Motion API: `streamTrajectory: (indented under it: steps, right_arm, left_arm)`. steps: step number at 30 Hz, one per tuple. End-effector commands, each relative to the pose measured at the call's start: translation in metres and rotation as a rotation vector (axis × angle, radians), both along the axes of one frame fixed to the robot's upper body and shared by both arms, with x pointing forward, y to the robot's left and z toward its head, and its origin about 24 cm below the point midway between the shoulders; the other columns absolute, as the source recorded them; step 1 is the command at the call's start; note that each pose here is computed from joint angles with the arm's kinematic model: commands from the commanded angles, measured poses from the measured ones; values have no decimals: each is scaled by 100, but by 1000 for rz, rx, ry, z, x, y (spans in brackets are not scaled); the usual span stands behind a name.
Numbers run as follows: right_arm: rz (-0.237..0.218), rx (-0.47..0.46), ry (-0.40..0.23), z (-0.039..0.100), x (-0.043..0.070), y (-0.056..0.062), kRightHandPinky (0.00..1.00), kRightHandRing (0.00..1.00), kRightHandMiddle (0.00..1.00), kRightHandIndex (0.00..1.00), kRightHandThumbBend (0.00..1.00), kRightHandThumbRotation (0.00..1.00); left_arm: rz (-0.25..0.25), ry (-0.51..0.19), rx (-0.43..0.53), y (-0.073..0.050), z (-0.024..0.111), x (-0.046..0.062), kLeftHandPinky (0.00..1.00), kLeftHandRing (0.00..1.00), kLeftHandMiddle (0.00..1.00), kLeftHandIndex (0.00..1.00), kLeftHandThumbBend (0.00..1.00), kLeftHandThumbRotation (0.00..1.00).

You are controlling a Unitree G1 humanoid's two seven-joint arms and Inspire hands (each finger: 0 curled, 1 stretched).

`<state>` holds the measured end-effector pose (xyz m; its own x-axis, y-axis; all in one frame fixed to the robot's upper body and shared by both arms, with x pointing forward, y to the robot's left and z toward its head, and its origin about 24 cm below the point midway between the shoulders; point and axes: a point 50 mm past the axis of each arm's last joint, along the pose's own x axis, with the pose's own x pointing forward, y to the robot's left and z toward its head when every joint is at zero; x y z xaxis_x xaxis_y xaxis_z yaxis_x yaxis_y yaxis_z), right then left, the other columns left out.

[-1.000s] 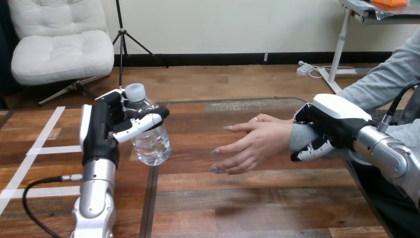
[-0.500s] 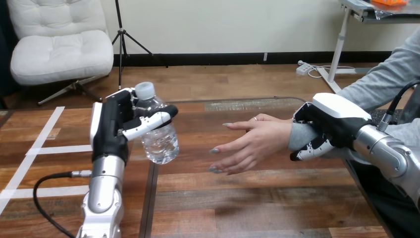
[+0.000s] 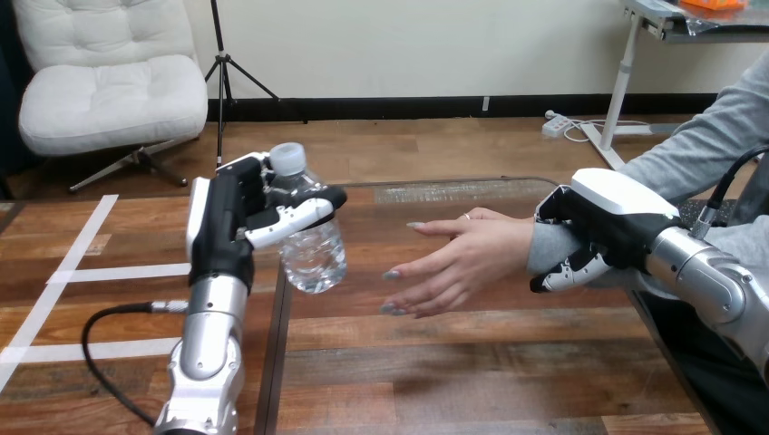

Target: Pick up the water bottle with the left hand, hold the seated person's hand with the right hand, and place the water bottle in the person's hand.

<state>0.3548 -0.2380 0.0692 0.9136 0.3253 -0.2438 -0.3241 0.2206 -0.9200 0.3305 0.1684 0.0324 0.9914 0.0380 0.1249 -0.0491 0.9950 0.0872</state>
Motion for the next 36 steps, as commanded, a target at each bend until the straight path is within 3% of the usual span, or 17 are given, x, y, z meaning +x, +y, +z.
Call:
streamTrajectory:
  steps: [1,36]
  right_arm:
    - [50,85,-168,42,16,16,24,29,35,34,64,0]
    - [63,89,-183,48,21,25,24,28,34,34,62,0]
  left_arm:
    - [-62,-169,-2,-18,44,22,32,36,42,40,68,0]
    - [-142,-177,4,-43,45,21,32,36,40,40,70,0]
